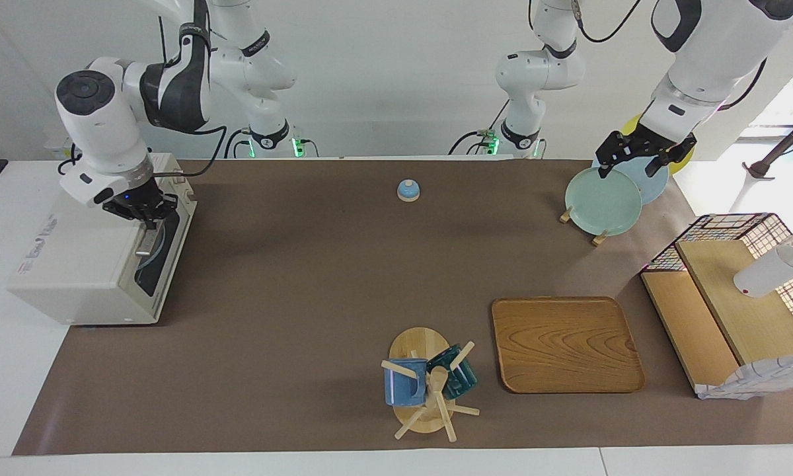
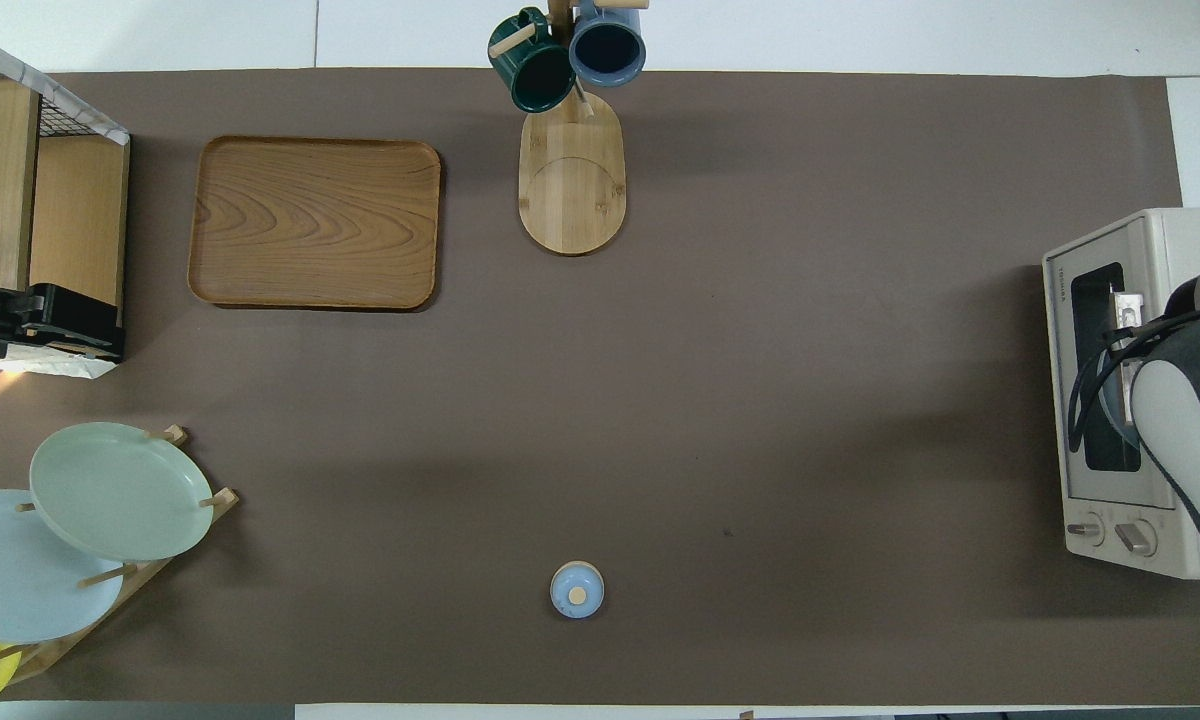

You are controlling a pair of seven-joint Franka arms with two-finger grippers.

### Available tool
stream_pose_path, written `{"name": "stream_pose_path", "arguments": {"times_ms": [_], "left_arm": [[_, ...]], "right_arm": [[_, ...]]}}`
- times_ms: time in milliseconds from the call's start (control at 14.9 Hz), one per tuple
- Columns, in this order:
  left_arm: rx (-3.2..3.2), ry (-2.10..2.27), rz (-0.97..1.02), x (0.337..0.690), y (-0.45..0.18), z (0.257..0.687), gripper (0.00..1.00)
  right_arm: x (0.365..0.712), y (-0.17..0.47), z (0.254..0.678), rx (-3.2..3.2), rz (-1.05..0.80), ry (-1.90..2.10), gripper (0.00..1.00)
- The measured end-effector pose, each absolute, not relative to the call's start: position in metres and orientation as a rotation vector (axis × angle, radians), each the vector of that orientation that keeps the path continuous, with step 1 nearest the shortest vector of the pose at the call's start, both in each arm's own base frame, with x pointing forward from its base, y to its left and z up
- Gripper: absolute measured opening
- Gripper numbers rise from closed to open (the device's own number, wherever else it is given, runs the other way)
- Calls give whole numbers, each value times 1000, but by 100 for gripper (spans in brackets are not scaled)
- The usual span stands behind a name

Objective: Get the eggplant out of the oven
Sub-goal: 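Reach the right gripper into the open toaster oven toward the eggplant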

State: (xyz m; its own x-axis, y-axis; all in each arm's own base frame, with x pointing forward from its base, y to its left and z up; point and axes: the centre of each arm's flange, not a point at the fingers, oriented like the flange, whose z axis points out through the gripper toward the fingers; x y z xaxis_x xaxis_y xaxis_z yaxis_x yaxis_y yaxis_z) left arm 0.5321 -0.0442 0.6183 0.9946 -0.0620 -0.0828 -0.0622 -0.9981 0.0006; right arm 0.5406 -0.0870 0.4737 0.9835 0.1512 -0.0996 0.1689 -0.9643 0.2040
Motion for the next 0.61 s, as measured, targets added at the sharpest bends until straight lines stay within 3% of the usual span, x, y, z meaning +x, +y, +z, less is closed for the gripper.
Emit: {"name": "stream_pose_path", "arguments": {"times_ms": [605], "left_arm": [[-3135,98,130,532,-44,618,100]], "right_arm": [[539,-53,456,2920,-73,221,1]]}}
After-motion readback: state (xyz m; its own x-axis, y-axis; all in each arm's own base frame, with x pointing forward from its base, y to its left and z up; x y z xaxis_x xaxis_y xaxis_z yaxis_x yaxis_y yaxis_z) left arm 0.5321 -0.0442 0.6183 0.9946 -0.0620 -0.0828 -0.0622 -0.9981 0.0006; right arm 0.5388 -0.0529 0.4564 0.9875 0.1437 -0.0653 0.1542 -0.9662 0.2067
